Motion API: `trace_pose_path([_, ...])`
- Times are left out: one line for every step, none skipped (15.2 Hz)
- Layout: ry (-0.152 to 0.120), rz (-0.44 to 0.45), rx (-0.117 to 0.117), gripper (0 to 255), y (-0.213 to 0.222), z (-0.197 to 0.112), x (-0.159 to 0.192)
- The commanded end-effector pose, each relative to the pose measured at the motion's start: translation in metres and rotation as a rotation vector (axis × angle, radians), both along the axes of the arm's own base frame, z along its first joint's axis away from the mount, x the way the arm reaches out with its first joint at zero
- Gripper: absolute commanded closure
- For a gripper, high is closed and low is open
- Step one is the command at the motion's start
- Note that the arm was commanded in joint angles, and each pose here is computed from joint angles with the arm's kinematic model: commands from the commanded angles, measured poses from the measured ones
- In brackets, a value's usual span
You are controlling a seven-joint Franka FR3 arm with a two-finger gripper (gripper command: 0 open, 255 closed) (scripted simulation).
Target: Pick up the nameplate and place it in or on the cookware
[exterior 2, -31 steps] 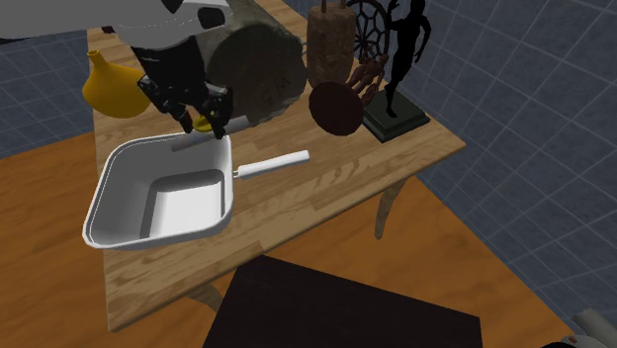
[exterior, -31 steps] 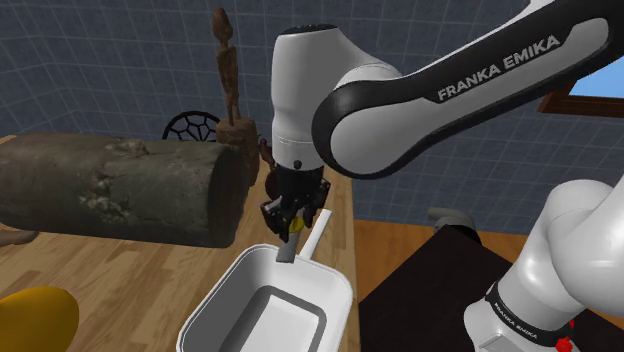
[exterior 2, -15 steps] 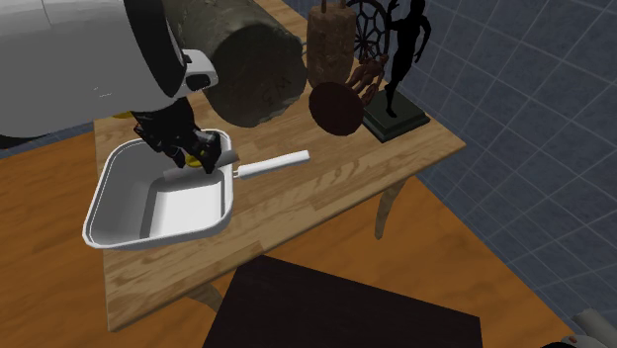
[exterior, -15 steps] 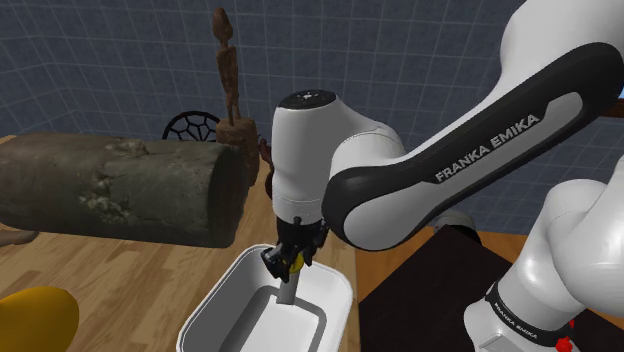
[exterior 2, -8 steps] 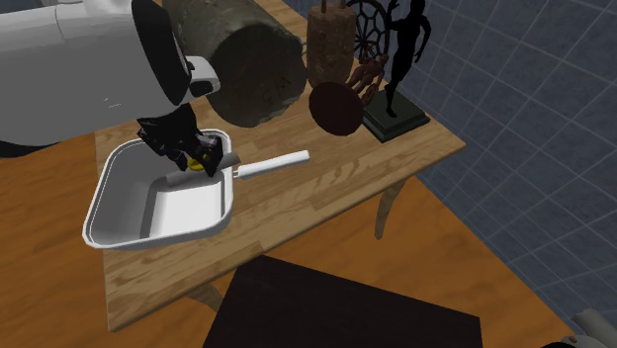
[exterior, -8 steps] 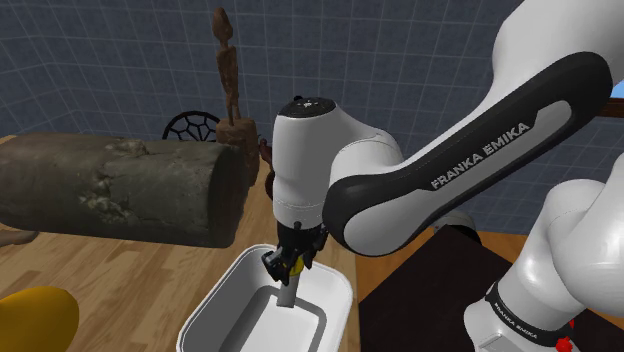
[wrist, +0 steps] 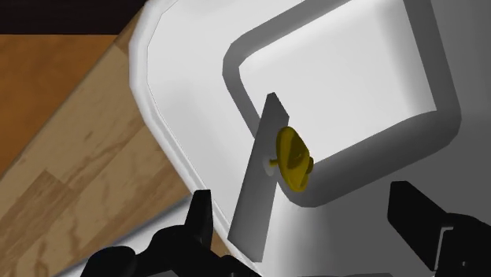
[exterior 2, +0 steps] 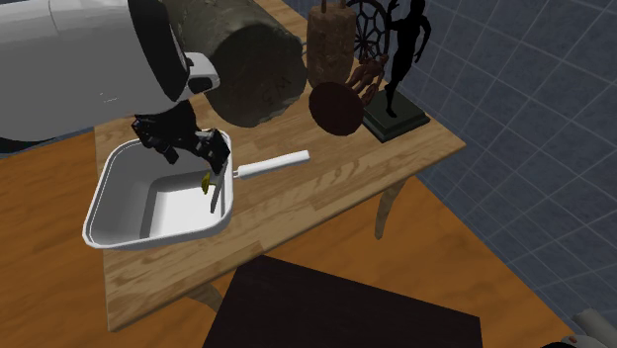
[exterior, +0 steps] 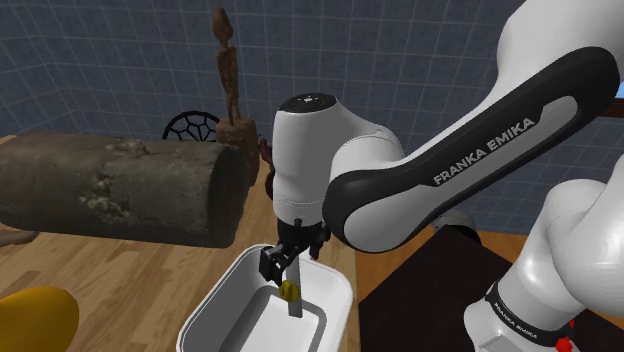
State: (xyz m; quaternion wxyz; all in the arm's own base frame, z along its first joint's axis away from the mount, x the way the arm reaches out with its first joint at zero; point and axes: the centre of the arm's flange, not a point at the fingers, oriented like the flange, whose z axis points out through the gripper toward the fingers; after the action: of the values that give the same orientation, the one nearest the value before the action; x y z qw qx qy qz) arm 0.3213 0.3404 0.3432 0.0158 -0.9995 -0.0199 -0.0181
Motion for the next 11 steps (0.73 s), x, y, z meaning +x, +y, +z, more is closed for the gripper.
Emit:
trace_pose_path([0.0, 0.0, 0.0, 0, 0.0, 0.021, -0.001])
trace_pose_path([0.0, 0.0, 0.0, 0, 0.0, 0.034, -0.002])
trace_pose_path([0.0, 0.0, 0.0, 0, -0.001, 0.044, -0.002])
trace_pose_path([0.0, 0.0, 0.0, 0, -0.001, 0.044, -0.002])
trace_pose_path([0.0, 0.0, 0.0, 0, -0.001, 0.044, -0.002])
trace_pose_path([0.0, 0.0, 0.0, 0, -0.001, 0.044, -0.002])
trace_pose_path([0.0, 0.0, 0.0, 0, -0.001, 0.044, -0.002])
trace_pose_path([0.0, 0.0, 0.0, 0, -0.001, 0.044, -0.002])
trace_pose_path([0.0, 0.0, 0.0, 0, -0.001, 0.044, -0.002])
trace_pose_path([0.0, 0.0, 0.0, 0, -0.001, 0.044, -0.002])
trace_pose_path([0.0, 0.0, 0.0, 0, -0.001, 0.044, -0.002])
